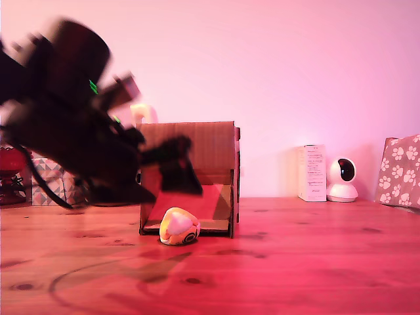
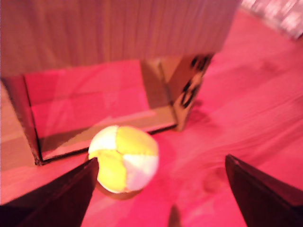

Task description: Drop the footbag into the cardboard dice tower

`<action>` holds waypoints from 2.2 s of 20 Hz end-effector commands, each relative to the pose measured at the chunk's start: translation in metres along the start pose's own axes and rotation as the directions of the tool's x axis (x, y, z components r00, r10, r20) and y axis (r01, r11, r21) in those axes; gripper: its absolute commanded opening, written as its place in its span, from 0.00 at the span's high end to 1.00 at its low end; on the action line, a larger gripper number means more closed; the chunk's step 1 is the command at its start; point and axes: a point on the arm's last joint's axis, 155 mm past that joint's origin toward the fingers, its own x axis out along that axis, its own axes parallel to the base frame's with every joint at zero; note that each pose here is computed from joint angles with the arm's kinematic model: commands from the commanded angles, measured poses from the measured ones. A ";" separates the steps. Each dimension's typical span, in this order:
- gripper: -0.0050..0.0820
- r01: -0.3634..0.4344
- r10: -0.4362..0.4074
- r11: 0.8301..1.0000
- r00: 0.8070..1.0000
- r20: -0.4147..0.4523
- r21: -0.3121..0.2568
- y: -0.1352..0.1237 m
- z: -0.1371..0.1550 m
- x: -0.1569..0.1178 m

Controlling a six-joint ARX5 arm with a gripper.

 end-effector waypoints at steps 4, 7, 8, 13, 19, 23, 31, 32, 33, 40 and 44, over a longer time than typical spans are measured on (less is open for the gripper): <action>0.04 -0.051 0.051 0.999 0.998 -0.044 0.013 0.012 -0.018 0.022; 0.04 -0.075 0.075 0.997 0.995 -0.063 0.008 0.021 -0.025 0.033; 0.04 -0.079 0.079 0.997 0.995 -0.065 0.006 0.023 -0.026 0.034; 0.34 -0.118 0.117 0.993 0.991 -0.059 -0.015 0.044 -0.022 0.033; 0.53 -0.065 0.062 0.997 0.995 -0.084 -0.034 0.043 -0.026 0.033; 0.75 -0.044 0.040 0.998 0.994 -0.102 -0.035 0.038 -0.030 0.033; 0.96 0.075 -0.081 0.996 0.989 -0.126 -0.049 0.013 -0.025 0.023; 0.96 0.076 -0.082 0.996 0.988 -0.131 -0.049 0.011 -0.022 0.019; 0.96 0.074 -0.081 0.996 0.987 -0.140 -0.050 0.010 -0.019 0.014; 0.96 0.075 -0.082 0.996 0.980 -0.180 -0.041 0.000 0.005 -0.031; 0.96 0.097 -0.101 0.995 0.981 -0.165 -0.034 -0.009 0.023 -0.057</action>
